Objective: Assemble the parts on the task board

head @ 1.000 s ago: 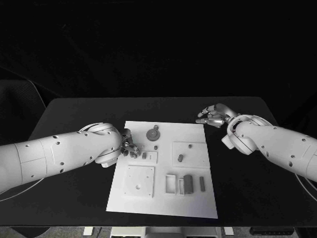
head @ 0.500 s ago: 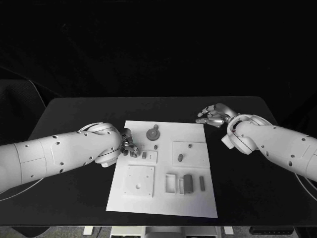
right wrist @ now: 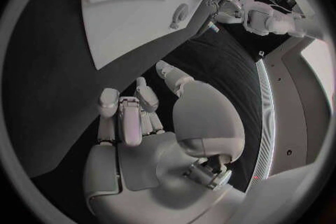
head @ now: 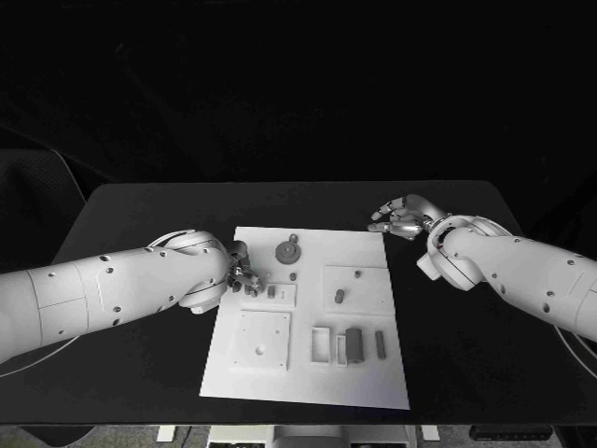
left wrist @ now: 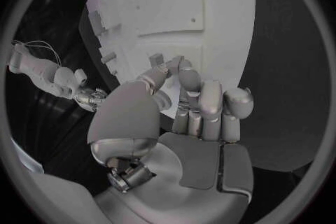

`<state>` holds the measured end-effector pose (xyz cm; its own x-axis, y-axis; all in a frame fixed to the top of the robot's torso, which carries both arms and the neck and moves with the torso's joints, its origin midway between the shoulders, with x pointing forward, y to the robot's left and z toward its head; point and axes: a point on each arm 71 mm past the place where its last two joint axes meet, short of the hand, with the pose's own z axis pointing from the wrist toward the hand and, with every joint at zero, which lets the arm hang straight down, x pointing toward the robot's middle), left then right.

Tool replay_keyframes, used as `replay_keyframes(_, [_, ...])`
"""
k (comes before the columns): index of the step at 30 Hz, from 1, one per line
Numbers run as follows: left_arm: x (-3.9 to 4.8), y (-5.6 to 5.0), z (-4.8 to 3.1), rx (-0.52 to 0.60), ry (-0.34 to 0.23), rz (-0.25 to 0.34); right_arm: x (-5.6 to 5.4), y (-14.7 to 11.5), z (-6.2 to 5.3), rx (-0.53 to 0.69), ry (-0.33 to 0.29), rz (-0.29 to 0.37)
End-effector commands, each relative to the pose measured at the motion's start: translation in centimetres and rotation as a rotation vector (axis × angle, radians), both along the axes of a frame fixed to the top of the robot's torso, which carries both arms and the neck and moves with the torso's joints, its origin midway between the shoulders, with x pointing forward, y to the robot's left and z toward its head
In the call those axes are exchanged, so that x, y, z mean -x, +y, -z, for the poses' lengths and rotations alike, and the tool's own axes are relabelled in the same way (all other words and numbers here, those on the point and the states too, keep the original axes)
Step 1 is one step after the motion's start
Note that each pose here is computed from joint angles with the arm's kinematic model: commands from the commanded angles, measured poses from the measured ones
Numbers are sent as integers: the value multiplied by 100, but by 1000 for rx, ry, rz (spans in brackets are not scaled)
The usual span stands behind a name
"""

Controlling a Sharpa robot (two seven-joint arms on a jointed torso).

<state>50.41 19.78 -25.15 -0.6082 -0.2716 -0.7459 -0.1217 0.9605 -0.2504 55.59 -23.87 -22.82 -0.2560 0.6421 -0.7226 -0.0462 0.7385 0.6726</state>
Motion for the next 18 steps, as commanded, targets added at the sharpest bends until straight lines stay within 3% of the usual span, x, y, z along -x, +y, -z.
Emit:
replay_keyframes(1, [21, -6, 36, -23, 24, 28, 6, 15, 10, 1, 8, -15])
replay_keyframes(18, [15, 12, 42, -30, 31, 28, 10, 17, 23, 1, 10, -15])
